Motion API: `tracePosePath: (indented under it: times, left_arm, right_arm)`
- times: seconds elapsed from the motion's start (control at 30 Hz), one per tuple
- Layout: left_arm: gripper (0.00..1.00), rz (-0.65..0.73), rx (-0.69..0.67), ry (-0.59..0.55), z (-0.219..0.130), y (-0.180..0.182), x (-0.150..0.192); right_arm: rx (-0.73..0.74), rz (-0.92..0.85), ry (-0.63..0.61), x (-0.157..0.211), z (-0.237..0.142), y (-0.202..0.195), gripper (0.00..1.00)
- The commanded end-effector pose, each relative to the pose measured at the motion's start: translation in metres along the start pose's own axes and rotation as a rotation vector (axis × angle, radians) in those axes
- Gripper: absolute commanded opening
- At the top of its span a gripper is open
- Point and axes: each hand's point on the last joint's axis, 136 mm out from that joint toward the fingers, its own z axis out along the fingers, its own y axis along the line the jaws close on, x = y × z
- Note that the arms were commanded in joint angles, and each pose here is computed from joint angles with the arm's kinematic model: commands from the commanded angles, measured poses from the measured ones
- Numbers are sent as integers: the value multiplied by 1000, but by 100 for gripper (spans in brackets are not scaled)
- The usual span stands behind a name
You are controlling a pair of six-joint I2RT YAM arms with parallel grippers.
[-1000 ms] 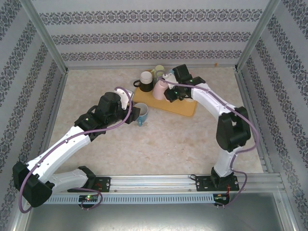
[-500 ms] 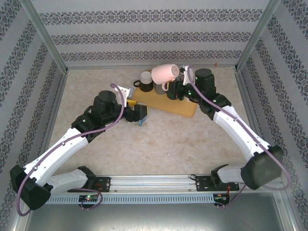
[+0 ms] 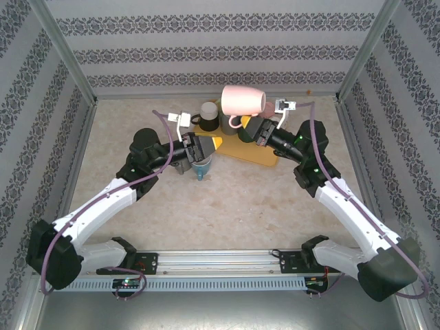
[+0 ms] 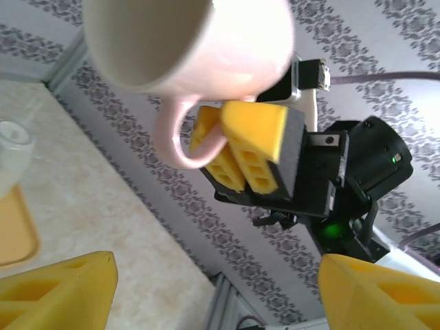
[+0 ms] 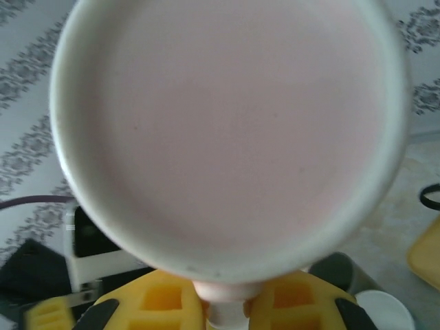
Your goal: Turn the mug right side up
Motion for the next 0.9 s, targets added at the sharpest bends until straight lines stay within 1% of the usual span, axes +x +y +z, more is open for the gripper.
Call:
tracePosePath:
  times: [0.0,0.17,0.37,0.47,0.57,0.7,0.8,0.87]
  left_arm:
    - [76,-6,200,-69,-1,-41,-23]
    - [73,-30,291,-97,5,-50,-35]
    - [72,-44,315,-96,11,-48,-37]
    - [69,-41,339,-99,11,-51,-39]
    - [62,-29,341,-100,11,-52,-39]
    - [50,-20,320,-102,10,-48,-37]
    - [39,-18,314,-100,11,-48,-37]
    - [35,-16,308,-99,11,-46,-36]
  right_arm:
    - [-199,-42,-102,-24,-17,61,0]
    - [-232,-28,-102,-17,-21,72,0]
    - [-256,-19,-105,-6,-20,81,0]
    - [-256,-13,-106,-3,-18,81,0]
    - [-255,-6,-102,0,-16,81,0]
    - [-248,4,-100,5,-11,78,0]
    - [-251,18,-100,10,-8,75,0]
    - [-254,26,-97,12,-7,75,0]
